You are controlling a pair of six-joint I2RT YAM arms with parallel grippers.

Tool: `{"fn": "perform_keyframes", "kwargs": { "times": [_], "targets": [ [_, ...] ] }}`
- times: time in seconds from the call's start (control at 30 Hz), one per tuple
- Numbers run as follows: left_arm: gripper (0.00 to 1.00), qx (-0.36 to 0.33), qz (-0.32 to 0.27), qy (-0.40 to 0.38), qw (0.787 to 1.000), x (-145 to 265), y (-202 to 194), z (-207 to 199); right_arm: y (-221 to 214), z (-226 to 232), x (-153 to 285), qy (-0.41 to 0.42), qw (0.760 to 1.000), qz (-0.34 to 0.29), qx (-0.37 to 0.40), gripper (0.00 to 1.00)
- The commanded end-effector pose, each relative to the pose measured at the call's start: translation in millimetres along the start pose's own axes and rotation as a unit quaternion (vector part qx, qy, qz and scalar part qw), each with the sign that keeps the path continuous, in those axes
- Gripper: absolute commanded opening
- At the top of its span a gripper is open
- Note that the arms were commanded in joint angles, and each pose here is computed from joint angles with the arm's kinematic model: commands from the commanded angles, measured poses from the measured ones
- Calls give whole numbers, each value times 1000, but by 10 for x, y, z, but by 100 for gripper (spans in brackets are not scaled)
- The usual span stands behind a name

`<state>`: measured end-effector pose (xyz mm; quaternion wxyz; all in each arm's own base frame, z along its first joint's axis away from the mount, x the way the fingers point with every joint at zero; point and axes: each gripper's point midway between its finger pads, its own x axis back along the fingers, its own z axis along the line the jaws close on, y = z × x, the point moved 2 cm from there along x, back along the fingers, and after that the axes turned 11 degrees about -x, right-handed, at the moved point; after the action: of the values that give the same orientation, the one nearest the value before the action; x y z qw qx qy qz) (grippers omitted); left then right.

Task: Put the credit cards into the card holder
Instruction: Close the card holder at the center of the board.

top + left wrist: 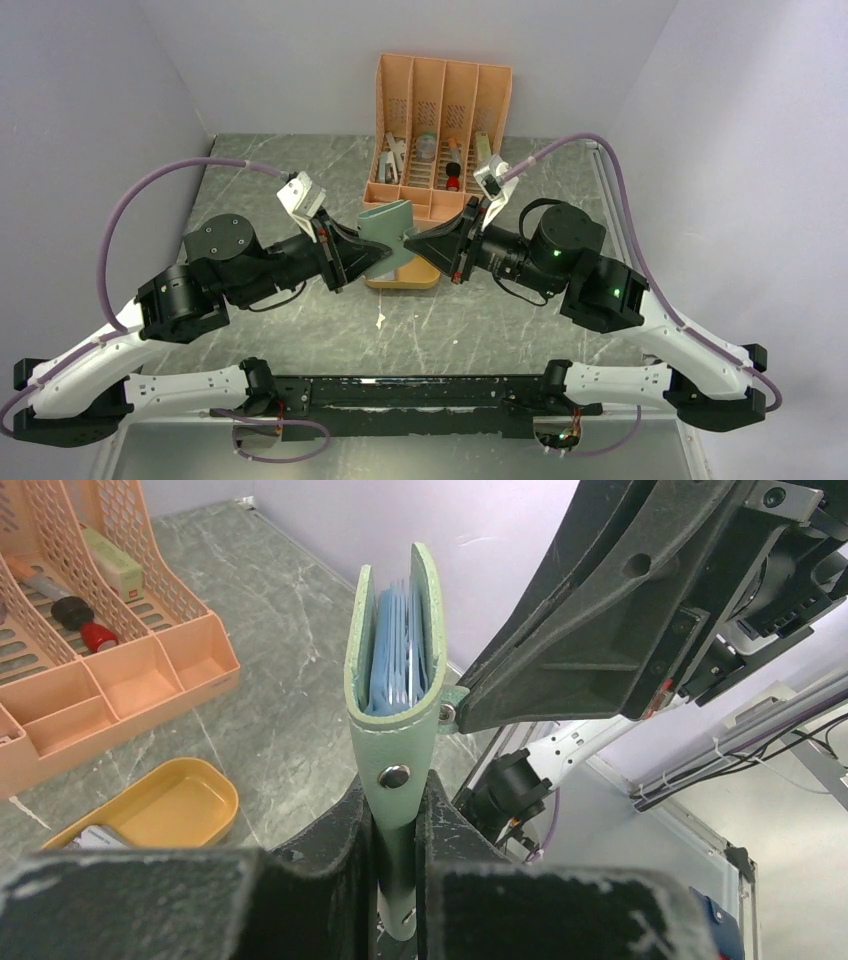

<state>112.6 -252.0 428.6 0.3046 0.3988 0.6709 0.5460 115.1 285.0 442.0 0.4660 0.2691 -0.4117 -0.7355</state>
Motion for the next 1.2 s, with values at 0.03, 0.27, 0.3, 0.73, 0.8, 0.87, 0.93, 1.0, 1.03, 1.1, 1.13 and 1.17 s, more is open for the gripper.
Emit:
{"fn": "perform_keyframes", "kwargs": {
  "times": [0.03,0.27,0.3,0.73,0.8,0.87,0.93,1.0,1.03,1.1,1.13,1.17],
  "targets": [
    [5,-1,-24,-18,1000,42,190,-73,-34,11,-32,4,1000,7,1,0],
    [5,-1,-21,-22,1000,35,172,-87,-36,7,-44,2,1000,8,-2,0],
    [5,0,-21,-23,1000,36,173,-90,-38,9,-50,2,1000,9,-2,0],
    [5,0,-13,-32,999,16,130,-115,-46,-63,-120,-24,1000,12,-7,0],
    [5,0,-12,-34,999,15,128,-123,-44,-74,-125,-28,1000,12,-7,0],
    [5,0,-9,-36,999,12,115,-129,-41,-88,-132,-33,999,13,-6,0],
    [5,-2,-7,-40,999,12,110,-141,-38,-97,-137,-37,999,14,-6,0],
    [5,-2,-6,-41,999,6,106,-146,-44,-106,-150,-41,999,18,-5,0],
    [5,-2,-6,-41,999,4,108,-145,-48,-110,-156,-41,999,18,-4,0],
    [5,-3,-3,-40,999,-5,93,-141,-59,-115,-168,-43,999,21,-4,0],
    [5,-3,-1,-45,999,-6,87,-156,-63,-120,-174,-44,999,22,-3,0],
    [5,-3,-1,-49,999,-3,90,-168,-68,-123,-177,-45,999,24,-2,0]
  ]
}}
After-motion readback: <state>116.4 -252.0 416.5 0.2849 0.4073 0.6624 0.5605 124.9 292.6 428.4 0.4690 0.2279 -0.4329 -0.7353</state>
